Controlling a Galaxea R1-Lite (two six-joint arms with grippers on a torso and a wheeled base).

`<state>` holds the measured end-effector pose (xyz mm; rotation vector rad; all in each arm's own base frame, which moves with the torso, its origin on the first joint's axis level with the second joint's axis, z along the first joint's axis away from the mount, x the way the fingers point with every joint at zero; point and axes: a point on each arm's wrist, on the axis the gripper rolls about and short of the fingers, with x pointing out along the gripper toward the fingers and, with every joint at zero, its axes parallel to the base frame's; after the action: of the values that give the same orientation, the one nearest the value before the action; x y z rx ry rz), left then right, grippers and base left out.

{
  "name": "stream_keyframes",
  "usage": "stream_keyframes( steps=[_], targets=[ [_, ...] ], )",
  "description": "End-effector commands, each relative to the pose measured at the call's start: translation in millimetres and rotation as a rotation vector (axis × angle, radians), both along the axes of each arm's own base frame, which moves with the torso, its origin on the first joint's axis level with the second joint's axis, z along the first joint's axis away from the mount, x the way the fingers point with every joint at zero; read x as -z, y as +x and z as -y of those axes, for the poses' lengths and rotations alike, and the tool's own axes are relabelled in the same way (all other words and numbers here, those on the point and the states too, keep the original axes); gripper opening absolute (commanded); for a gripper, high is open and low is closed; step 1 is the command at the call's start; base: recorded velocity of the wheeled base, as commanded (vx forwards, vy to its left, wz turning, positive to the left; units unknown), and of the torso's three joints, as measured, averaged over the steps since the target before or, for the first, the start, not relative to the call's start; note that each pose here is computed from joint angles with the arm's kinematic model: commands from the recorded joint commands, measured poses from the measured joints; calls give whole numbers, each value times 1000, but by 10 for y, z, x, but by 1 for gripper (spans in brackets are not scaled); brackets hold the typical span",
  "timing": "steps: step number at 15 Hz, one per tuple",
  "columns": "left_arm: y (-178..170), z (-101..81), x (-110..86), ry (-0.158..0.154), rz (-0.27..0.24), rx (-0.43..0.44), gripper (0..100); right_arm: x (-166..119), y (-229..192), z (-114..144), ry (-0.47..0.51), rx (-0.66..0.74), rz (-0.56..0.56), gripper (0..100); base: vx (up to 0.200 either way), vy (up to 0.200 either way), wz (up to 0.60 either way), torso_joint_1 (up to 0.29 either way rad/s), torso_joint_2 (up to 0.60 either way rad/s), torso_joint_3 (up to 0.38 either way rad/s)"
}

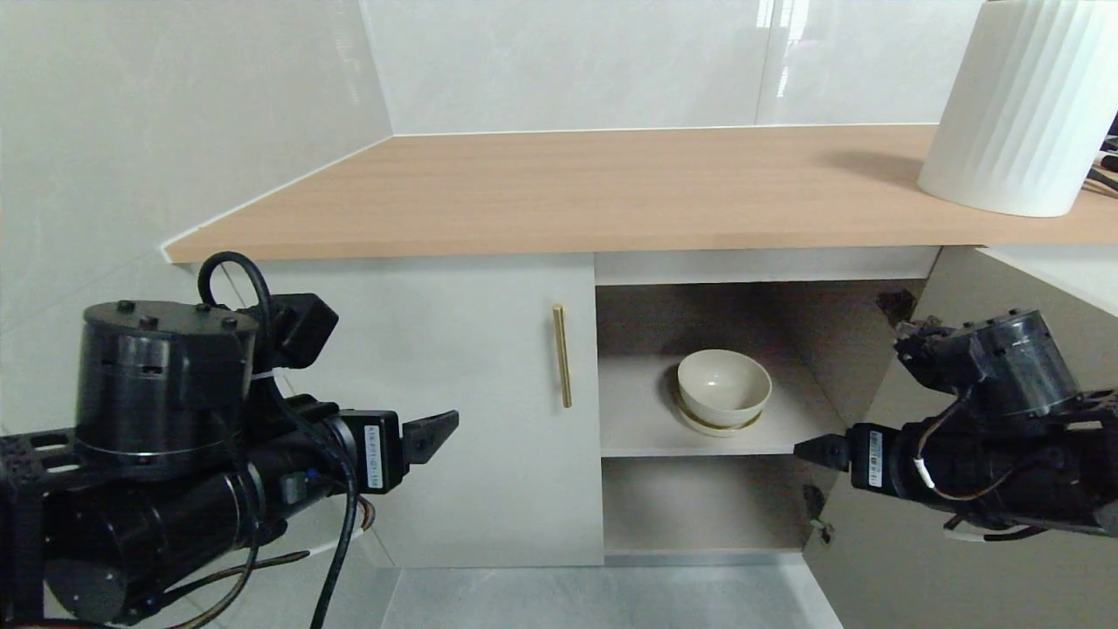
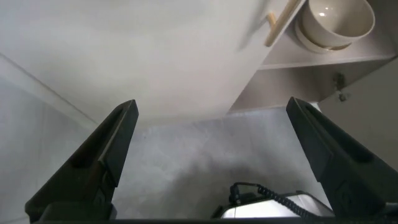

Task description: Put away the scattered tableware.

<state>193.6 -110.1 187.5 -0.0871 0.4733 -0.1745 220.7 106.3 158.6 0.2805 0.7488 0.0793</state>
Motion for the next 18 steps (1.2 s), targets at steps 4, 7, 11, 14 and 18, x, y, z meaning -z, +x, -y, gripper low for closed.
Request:
stream_keyframes(
  steps=[4, 7, 11, 14, 18],
  targets=[
    [-133, -38, 42, -2, -8, 16, 100, -74, -240, -54, -6, -71, -6, 100, -200, 0, 0, 7, 0, 2],
    [-159, -54, 35, -4, -4, 16, 100, -74, -292, -93, -13, -96, -11, 100, -200, 0, 0, -4, 4, 1],
    [-174, -56, 49, -2, -8, 20, 100, -159, -428, -59, -28, -135, -13, 100, -200, 0, 0, -1, 1, 2],
    [-172, -62, 53, -1, -9, 17, 100, -159, -448, -57, -35, -142, -21, 100, -200, 0, 0, -1, 4, 4],
    [-177, -58, 58, -1, -11, 20, 100, -156, -461, -52, -47, -153, -17, 100, -200, 0, 0, 6, 1, 1]
  ],
)
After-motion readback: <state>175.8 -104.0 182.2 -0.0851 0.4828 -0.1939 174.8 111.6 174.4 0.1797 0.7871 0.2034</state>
